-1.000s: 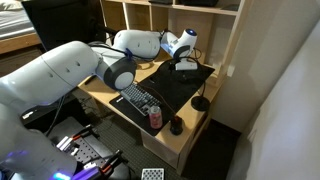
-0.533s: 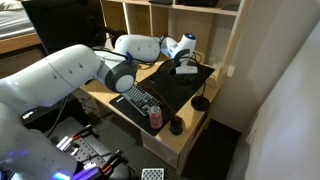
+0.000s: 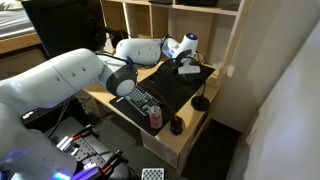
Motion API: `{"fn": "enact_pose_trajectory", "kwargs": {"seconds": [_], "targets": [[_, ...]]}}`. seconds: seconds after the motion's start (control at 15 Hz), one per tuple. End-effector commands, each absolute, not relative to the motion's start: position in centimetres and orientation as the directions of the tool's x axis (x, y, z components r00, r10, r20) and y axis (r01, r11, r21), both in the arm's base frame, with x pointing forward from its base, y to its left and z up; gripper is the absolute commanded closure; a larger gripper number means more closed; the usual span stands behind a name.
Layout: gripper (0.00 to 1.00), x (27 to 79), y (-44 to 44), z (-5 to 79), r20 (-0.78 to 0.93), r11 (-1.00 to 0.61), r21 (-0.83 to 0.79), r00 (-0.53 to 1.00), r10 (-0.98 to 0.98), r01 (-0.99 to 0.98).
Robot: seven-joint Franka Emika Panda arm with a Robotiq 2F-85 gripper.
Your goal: Turn on the desk lamp
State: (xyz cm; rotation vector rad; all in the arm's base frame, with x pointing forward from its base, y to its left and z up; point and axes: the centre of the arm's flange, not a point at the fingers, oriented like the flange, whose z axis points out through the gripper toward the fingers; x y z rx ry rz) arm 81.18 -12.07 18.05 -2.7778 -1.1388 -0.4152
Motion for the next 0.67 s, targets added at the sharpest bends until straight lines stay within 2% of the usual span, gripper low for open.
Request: {"fn": "enact_pose_trajectory", "kwargs": {"seconds": [0.0,0.2,0.6], "targets": [[0.00,81.3,-12.0,18.1,0.295,-0.712,0.008,0.679,0.673,0.702],[0.00,81.4,-11.8,17.9,0.300,-0.712,0.018,0.675,0.674,0.702],[0.00,84.0,-12.6,15.9,0.260,-0.681,0.188,0.633,0.729,0.707]]}}
